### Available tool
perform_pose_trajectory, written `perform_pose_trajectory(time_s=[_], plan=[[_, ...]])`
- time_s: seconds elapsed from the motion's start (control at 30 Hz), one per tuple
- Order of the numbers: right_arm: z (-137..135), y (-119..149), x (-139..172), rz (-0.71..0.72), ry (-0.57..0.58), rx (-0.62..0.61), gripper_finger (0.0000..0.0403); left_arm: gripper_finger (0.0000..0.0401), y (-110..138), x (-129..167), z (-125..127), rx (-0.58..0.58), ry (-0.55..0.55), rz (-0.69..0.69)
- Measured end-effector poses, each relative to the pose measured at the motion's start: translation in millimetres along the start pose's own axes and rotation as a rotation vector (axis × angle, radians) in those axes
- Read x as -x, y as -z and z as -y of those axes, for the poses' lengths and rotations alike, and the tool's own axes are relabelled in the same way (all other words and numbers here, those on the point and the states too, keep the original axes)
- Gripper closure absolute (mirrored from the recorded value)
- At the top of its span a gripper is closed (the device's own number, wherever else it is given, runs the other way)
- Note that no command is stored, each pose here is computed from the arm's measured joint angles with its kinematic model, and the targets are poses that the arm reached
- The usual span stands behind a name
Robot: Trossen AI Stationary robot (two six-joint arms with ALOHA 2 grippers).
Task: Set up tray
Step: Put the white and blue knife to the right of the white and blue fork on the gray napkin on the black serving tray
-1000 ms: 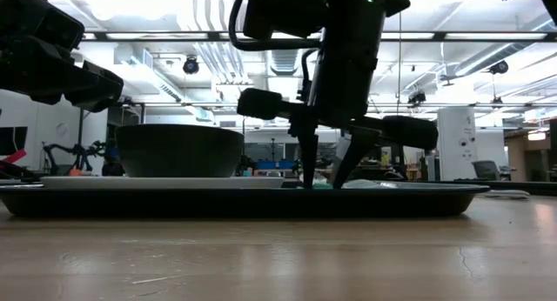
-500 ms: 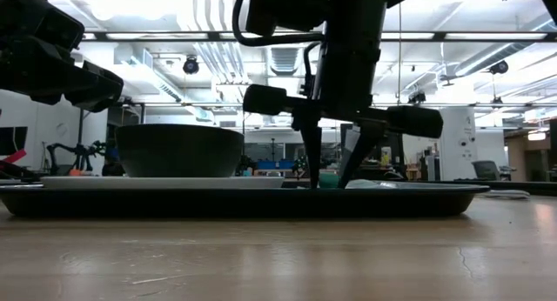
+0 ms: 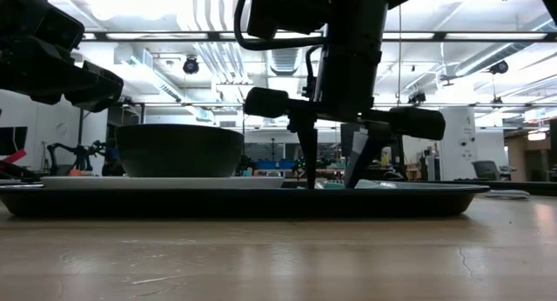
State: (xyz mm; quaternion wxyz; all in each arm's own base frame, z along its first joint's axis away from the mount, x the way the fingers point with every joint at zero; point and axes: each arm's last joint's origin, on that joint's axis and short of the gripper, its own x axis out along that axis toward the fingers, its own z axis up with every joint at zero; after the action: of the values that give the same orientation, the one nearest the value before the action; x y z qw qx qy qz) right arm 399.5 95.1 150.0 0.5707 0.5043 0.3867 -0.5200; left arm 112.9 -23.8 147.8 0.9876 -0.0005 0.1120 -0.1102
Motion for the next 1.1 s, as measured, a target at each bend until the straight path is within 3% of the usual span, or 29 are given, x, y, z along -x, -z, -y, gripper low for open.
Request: perform_pose_trajectory(time_s=[0.4, 0.77, 1.1], plan=[[-2.2, -7.7, 10.2, 0.002, -0.001, 0.079, 0.0261, 0.0292, 0.0, 0.0, 0.0, 0.0, 0.0, 0.0], [-6.3, -36.5, 10.8, 0.015, 0.043, 0.239, 0.0276, 0.0292, 0.1, 0.0, 0.0, 0.0, 0.0, -0.001], [-5.8, -69.4, 41.3, 0.02, 0.0, 0.502, 0.028, 0.0292, 0.1, 0.0, 0.0, 0.0, 0.0, -0.001]])
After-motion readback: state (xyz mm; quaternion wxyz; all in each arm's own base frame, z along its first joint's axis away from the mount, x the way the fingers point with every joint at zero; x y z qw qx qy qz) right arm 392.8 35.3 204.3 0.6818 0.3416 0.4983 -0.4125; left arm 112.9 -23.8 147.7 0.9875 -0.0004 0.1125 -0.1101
